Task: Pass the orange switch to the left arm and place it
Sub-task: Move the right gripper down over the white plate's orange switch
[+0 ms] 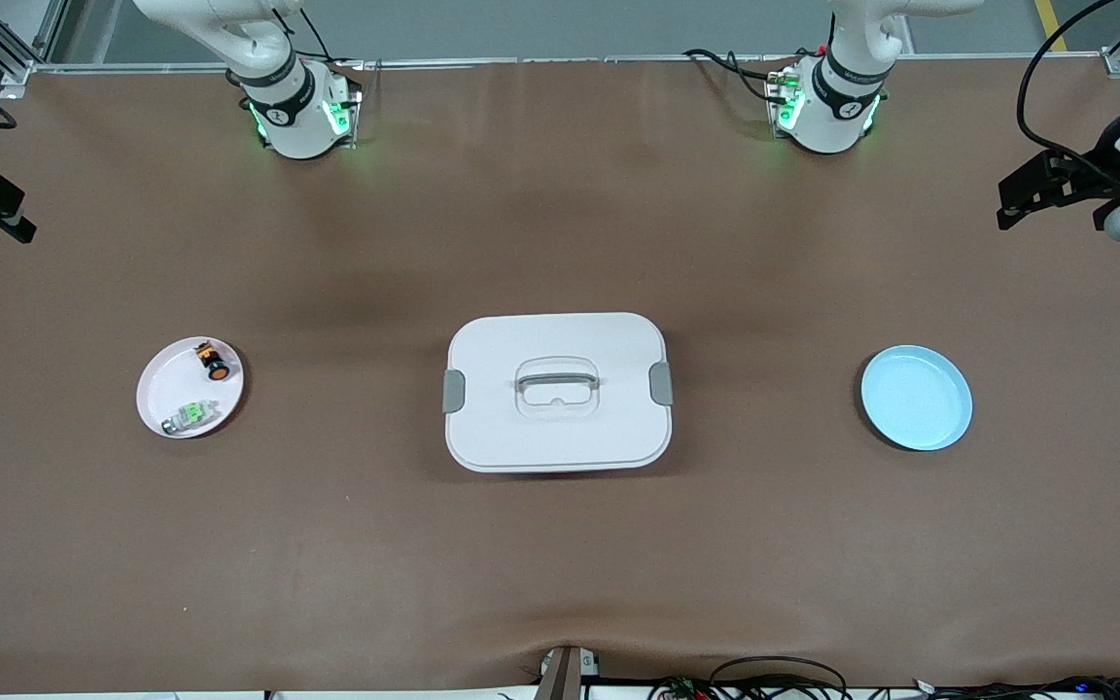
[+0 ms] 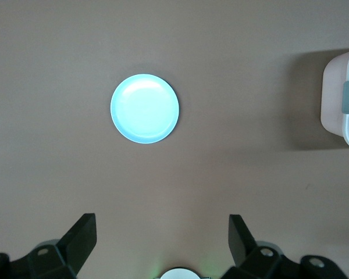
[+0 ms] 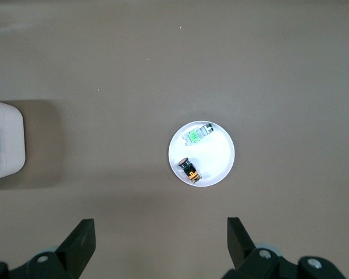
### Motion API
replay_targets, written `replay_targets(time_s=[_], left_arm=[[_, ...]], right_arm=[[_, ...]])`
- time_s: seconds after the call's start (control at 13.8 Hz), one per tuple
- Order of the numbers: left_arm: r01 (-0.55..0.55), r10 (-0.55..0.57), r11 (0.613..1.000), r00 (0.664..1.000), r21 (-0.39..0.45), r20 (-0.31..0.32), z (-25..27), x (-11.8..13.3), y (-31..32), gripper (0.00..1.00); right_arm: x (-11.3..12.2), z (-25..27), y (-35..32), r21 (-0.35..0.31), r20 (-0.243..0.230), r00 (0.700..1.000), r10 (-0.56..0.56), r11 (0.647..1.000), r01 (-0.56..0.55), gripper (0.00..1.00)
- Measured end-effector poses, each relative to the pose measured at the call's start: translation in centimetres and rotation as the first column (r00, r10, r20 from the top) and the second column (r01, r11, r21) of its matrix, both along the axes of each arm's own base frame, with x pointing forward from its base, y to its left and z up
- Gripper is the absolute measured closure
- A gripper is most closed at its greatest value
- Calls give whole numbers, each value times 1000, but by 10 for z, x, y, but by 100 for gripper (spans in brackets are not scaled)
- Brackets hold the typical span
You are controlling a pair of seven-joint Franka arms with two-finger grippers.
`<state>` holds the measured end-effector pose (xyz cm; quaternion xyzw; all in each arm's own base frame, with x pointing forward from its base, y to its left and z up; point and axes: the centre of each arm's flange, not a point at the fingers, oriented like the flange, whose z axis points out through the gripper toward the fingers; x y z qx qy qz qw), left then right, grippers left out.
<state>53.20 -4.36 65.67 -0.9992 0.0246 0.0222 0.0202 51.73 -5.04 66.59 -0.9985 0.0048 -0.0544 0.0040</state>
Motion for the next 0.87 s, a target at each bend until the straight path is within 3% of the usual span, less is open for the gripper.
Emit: replay_targets(time_s=[0.72,0.87], left_arm=[[-8,8,1000,1000,-1,10,4,0,4,0],[-21,21,1000,1000,-1,12,5,1,12,0]], right_arm=[[0,0,0,0,-2,1000,-1,1000,1,0],[-3,-4,-2,4,-36,999,-16,1000,16,0]])
